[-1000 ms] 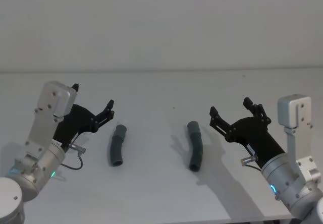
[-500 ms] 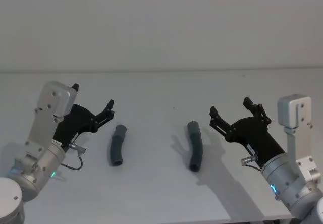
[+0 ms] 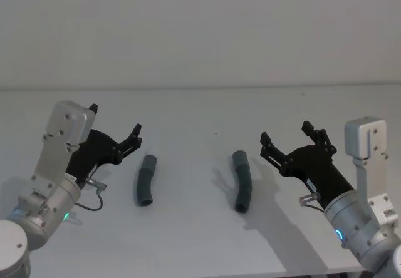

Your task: Use both hands to pick up one end of the pipe from the table, align the ends, and insert them.

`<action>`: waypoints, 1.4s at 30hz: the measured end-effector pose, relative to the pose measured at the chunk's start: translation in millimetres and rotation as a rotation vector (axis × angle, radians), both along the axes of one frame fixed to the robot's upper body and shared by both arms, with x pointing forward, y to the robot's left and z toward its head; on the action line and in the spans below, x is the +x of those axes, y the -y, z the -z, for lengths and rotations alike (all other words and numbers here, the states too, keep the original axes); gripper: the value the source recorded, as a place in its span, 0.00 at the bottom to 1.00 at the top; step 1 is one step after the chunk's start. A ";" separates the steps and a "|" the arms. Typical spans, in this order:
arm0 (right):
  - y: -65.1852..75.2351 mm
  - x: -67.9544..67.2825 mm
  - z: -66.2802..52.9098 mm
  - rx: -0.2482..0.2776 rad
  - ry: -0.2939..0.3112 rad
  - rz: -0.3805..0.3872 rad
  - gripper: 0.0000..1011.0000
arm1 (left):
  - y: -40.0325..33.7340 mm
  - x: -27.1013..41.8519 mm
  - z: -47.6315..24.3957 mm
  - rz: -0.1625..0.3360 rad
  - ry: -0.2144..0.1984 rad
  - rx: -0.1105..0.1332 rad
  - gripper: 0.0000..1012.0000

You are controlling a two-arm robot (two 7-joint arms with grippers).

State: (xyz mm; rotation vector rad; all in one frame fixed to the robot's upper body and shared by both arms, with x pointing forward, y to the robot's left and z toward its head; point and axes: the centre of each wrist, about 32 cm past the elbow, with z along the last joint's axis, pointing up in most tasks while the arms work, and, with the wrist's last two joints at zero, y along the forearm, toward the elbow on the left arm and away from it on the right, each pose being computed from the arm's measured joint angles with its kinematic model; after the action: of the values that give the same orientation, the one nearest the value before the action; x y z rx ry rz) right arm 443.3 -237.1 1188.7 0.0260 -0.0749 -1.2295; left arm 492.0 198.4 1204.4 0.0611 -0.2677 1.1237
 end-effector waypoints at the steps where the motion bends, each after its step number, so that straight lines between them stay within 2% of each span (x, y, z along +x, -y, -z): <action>1: 0.0 0.0 0.0 0.000 0.000 0.000 0.99 | 0.0 0.0 0.0 0.000 0.000 0.000 0.99; 19: 0.0 0.0 0.0 0.000 0.000 0.000 0.99 | 0.3 -0.1 0.1 0.000 0.000 -0.001 0.99; 25: 0.0 0.0 0.0 0.000 0.000 0.000 0.99 | 3.1 -1.3 -0.1 -0.009 -0.018 -0.006 0.99; 30: 0.0 0.0 0.0 0.000 0.000 0.000 0.99 | 7.8 -3.8 -2.1 -0.020 -0.049 -0.017 0.99; 35: 0.0 0.0 0.0 0.000 0.000 0.000 0.99 | 15.5 -8.4 -6.7 -0.038 -0.104 -0.030 0.99; 42: 0.0 0.0 0.0 0.000 0.000 0.000 0.99 | 22.3 -12.9 -12.0 -0.057 -0.161 -0.026 0.99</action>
State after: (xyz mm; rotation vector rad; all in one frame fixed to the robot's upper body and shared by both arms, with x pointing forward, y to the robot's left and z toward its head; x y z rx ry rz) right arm 443.3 -237.1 1188.7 0.0260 -0.0748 -1.2295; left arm 479.1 176.1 1216.4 0.1359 -0.1083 1.1722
